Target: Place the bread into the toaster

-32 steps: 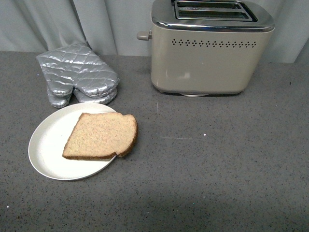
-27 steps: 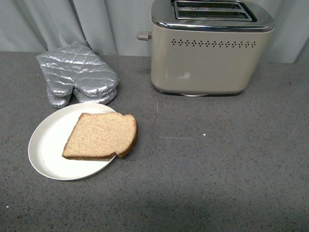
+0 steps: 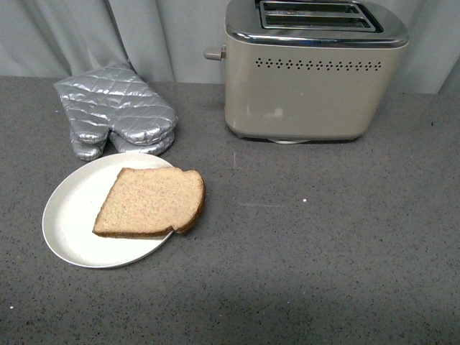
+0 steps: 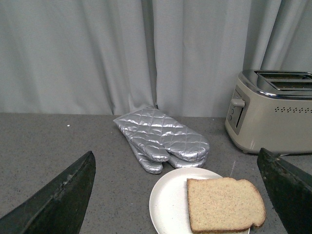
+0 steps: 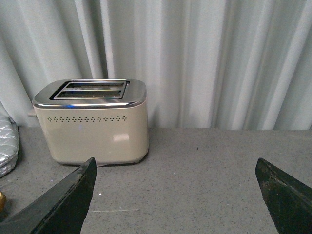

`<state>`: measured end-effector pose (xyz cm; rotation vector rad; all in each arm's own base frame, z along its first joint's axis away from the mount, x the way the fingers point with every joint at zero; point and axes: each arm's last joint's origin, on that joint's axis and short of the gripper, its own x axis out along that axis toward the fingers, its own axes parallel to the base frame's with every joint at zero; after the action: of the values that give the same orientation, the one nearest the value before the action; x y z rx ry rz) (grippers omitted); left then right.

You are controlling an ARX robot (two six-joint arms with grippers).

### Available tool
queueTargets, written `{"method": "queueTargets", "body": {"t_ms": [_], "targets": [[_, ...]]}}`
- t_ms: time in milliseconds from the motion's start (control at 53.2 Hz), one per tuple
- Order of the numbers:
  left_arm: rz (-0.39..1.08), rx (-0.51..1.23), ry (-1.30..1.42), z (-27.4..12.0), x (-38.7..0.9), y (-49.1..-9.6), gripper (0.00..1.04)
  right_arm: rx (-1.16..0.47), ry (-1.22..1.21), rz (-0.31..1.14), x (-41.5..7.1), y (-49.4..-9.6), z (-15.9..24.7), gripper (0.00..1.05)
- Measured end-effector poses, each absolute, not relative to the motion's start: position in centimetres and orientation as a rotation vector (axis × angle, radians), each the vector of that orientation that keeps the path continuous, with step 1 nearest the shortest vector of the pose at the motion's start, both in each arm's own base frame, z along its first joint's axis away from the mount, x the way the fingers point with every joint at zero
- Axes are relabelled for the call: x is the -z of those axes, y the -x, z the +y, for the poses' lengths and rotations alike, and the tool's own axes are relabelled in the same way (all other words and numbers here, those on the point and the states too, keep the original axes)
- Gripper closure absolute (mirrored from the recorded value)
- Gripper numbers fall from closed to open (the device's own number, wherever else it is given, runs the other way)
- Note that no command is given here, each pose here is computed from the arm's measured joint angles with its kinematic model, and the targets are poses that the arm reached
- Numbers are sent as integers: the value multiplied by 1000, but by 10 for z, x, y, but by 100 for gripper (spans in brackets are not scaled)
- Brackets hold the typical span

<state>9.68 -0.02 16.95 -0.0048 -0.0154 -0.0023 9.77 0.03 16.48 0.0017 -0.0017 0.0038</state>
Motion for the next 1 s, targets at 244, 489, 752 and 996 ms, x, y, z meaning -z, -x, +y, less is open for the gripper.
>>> {"method": "queueTargets", "body": {"t_ms": [244,489,752,996], "targets": [[194,-120,78,0,-166,-100,7,-4,-2,-2,-165,-98,0,10],[341,-92,226,2,-167,-143,7,-4,-2,-2,-165,-98,0,10],[654,-84,271,23,-136,-228,7,-4,-2,-2,-165,-98,0,10],[908,-53,254,35,-92,-280,7,-4,-2,-2,-165,-98,0,10]]}}
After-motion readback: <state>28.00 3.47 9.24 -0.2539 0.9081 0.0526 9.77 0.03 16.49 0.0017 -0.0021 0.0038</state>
